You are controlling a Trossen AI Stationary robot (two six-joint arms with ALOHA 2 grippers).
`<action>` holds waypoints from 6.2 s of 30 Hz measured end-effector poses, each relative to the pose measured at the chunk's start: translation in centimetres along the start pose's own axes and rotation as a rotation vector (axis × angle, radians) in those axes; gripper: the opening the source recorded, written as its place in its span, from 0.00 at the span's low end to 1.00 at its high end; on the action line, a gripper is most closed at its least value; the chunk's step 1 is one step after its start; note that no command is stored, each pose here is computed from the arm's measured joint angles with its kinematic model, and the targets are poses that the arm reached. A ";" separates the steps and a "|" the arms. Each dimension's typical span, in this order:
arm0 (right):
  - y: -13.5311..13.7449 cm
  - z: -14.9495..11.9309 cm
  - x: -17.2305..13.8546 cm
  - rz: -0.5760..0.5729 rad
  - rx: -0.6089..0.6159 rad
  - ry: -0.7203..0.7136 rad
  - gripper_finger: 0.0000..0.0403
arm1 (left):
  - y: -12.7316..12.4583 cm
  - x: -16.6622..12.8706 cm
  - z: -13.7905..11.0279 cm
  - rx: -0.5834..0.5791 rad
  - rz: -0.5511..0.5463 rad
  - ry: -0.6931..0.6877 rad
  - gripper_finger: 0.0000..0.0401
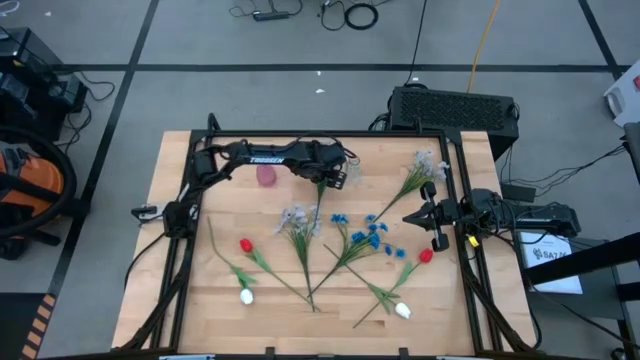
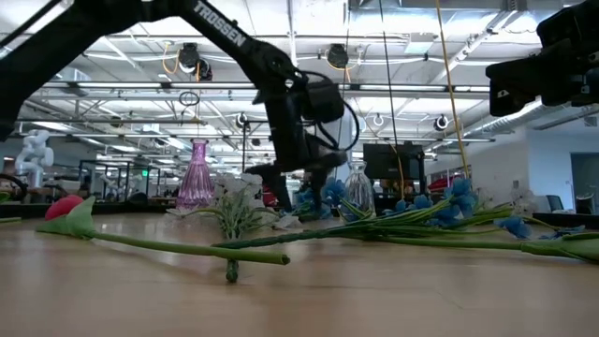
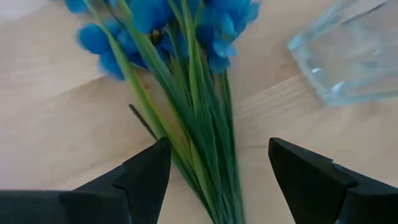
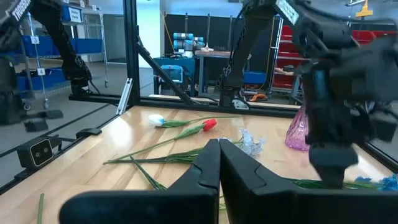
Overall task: Sort flowers into vase by color
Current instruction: Put the top blue flowers into the pink vase, then put the top white flowers into the transparent vase
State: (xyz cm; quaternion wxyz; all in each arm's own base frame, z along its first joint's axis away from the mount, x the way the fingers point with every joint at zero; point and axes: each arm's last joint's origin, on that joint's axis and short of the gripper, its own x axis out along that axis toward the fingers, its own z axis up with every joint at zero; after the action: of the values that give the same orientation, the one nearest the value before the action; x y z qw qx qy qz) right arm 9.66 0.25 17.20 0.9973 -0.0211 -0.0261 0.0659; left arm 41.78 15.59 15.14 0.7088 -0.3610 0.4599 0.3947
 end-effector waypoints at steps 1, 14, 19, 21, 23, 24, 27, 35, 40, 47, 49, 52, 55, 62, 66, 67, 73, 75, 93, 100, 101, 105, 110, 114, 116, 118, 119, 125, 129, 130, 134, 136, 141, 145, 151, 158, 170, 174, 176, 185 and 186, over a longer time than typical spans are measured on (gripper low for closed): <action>0.0 0.0 0.0 0.000 0.000 0.000 0.00 | 0.2 0.5 0.0 0.013 0.009 0.010 0.69; 0.0 0.0 0.0 0.000 0.000 0.000 0.00 | 2.0 -0.7 1.6 0.094 0.005 0.032 0.08; 0.0 0.0 0.0 0.000 0.000 0.000 0.00 | 2.0 -5.4 2.2 0.122 -0.059 -0.038 0.04; 0.0 0.0 0.0 0.000 0.000 0.000 0.00 | 1.9 -8.2 2.5 0.133 -0.102 -0.093 0.04; 0.0 0.0 0.0 0.000 0.000 0.000 0.00 | 2.0 -11.5 2.8 0.145 -0.160 -0.178 0.03; 0.0 0.0 0.0 0.000 0.000 0.000 0.00 | 2.0 -13.3 2.7 0.151 -0.183 -0.221 0.03; 0.0 0.0 0.0 0.000 0.000 0.000 0.00 | 2.6 -18.5 2.5 0.202 -0.247 -0.359 0.03; 0.0 0.0 0.0 0.000 0.000 0.000 0.00 | 6.7 -28.7 0.6 0.299 -0.271 -0.713 0.03; 0.0 0.0 0.0 0.000 0.000 0.000 0.00 | 9.2 -30.6 -1.8 0.263 -0.379 -0.945 0.02; 0.0 0.0 0.0 0.000 0.000 0.000 0.00 | 13.0 -28.5 -6.3 0.195 -0.537 -1.257 0.02; 0.0 0.0 0.0 0.000 0.000 0.000 0.00 | 14.0 -27.6 -7.6 0.207 -0.566 -1.368 0.02; 0.0 0.0 0.0 0.000 0.000 0.000 0.00 | 15.3 -25.6 -9.3 0.252 -0.538 -1.466 0.02; 0.0 0.0 0.0 -0.001 0.000 0.000 0.00 | 16.0 -24.0 -10.5 0.274 -0.522 -1.477 0.02; 0.0 0.0 0.0 0.000 0.000 0.000 0.00 | 16.6 -23.5 -11.2 0.277 -0.514 -1.483 0.02; 0.0 0.0 0.0 0.000 0.000 0.000 0.00 | 17.0 -24.1 -11.4 0.313 -0.460 -1.526 0.02; 0.0 0.0 0.0 0.000 0.000 0.000 0.00 | 17.1 -24.2 -11.4 0.319 -0.450 -1.533 0.02; 0.0 0.0 0.0 0.000 0.000 0.000 0.00 | 17.4 -23.7 -11.3 0.336 -0.412 -1.486 0.02; 0.0 0.0 0.0 0.000 0.000 0.000 0.00 | 17.7 -23.4 -11.3 0.345 -0.408 -1.481 0.02; 0.0 0.0 0.0 0.000 0.000 0.000 0.00 | 20.0 -22.4 -9.9 0.373 -0.369 -1.442 0.02; 0.0 0.0 0.0 -0.001 0.000 0.000 0.00 | 20.3 -21.8 -9.7 0.398 -0.365 -1.384 0.02; 0.0 0.0 0.0 0.000 0.000 0.000 0.00 | 20.4 -21.7 -9.7 0.397 -0.360 -1.379 0.02; 0.0 0.0 0.0 0.000 0.000 0.000 0.00 | 20.6 -21.4 -9.7 0.406 -0.359 -1.363 0.02; 0.0 0.0 0.0 0.000 0.000 0.000 0.00 | 21.4 -19.2 -10.6 0.353 -0.398 -1.396 0.02; 0.0 0.0 0.0 0.000 0.000 0.000 0.00 | 22.0 -17.2 -11.8 0.316 -0.426 -1.397 0.02; 0.0 0.0 0.0 0.000 0.000 0.000 0.00 | 22.3 -16.4 -12.3 0.313 -0.425 -1.379 0.02; 0.0 0.0 0.0 0.000 0.000 0.000 0.00 | 22.5 -15.6 -12.7 0.315 -0.418 -1.353 0.02; 0.0 0.0 0.0 0.000 0.000 0.000 0.00 | 22.6 -15.3 -12.9 0.313 -0.416 -1.341 0.02; 0.0 0.0 0.0 0.000 0.000 0.000 0.00 | 22.7 -14.8 -13.1 0.232 -0.470 -1.296 0.09; 0.0 0.0 0.0 0.000 0.000 0.000 0.00 | 22.7 -14.8 -13.1 0.227 -0.471 -1.290 0.16; 0.0 0.0 0.0 0.000 0.000 0.000 0.00 | 22.7 -14.8 -13.1 0.228 -0.471 -1.290 0.17; 0.0 0.0 0.0 0.000 0.000 0.000 0.00 | 22.7 -14.8 -13.2 0.252 -0.453 -1.298 0.26; 0.0 0.0 0.0 0.000 0.000 0.000 0.00 | 22.7 -14.8 -13.2 0.255 -0.452 -1.298 0.31; 0.0 0.0 0.0 0.000 0.000 0.000 0.00 | 22.5 -14.6 -13.2 0.303 -0.483 -1.231 0.43; 0.0 0.0 0.0 0.000 0.000 0.000 0.00 | 22.2 -14.7 -12.9 0.379 -0.473 -1.127 0.50; 0.0 0.0 0.0 0.000 0.000 0.000 0.00 | 22.0 -16.3 -12.5 0.444 -0.426 -1.067 0.54; 0.0 0.0 0.0 0.000 0.000 0.000 0.00 | 21.9 -20.1 -12.2 0.508 -0.367 -0.958 0.54; 0.0 0.0 0.0 0.000 0.000 0.000 0.00 | 22.5 -20.6 -13.4 0.521 -0.300 -0.680 0.54; 0.0 0.0 0.0 0.000 0.000 0.000 0.00 | 22.6 -20.6 -13.6 0.519 -0.298 -0.670 0.54; 0.0 0.0 0.0 0.000 0.000 0.000 0.00 | 22.6 -20.7 -13.7 0.519 -0.299 -0.677 0.54; 0.0 0.0 0.0 0.000 0.000 0.000 0.00 | 22.7 -21.2 -14.0 0.381 -0.356 -0.675 0.54; 0.0 0.0 0.0 0.000 0.000 0.000 0.00 | 22.7 -21.3 -14.1 0.355 -0.373 -0.669 0.54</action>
State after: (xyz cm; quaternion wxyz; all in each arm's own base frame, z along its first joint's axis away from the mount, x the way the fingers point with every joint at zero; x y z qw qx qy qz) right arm 9.66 0.25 17.20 0.9973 -0.0211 -0.0261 0.0660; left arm 10.73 8.12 27.23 0.9296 -0.1621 0.1920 0.2695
